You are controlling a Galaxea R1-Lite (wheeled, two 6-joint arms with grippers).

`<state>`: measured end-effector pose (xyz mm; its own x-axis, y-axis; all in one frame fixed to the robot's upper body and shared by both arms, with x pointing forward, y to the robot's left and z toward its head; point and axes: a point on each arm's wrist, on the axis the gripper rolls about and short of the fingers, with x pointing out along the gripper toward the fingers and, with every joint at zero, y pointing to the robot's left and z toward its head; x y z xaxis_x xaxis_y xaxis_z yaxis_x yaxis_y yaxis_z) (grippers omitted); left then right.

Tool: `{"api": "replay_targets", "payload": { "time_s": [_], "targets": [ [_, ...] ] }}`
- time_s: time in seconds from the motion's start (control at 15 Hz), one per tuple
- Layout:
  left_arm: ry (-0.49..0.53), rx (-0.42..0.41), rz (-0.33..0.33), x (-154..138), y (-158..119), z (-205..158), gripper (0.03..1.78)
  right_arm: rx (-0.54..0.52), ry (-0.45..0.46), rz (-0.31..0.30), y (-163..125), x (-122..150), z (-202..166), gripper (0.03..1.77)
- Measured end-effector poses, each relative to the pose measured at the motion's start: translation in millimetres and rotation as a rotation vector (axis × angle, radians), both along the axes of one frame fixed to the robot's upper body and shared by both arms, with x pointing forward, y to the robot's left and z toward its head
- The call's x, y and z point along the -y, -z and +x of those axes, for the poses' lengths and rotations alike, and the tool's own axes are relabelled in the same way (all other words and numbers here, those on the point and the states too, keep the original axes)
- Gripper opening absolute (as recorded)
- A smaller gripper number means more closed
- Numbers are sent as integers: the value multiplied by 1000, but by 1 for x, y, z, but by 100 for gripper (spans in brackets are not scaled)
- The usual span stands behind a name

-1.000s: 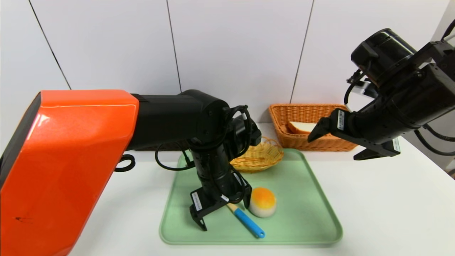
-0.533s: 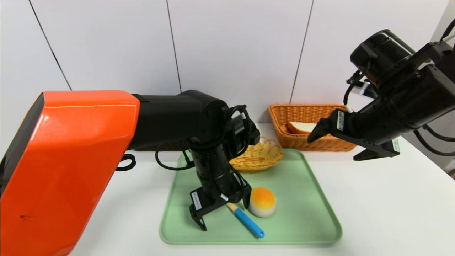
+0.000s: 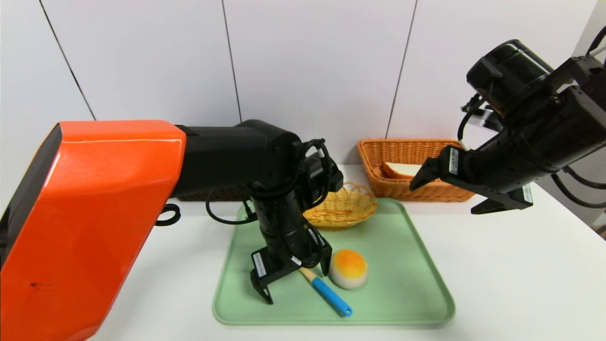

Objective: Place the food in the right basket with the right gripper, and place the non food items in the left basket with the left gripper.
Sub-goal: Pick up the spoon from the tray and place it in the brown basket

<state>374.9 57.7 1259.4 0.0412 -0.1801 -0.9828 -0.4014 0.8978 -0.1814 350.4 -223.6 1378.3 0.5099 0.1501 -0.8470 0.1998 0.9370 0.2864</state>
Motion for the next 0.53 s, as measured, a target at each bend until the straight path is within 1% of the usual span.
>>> {"api": "replay_targets", "payload": {
  "time_s": [0.07,0.2,0.33,0.53],
  "targets": [
    [21,0,9,0,0,-1,169,3,-1,1,-1,0,0,171],
    [70,4,50,-1,2,-4,169,7,-6,2,-1,-1,-1,171],
    [89,23,84,1,3,-5,169,9,-10,2,-2,-2,-2,171],
    [103,28,86,5,4,-8,169,13,-10,2,-3,-3,-3,171]
  ]
}}
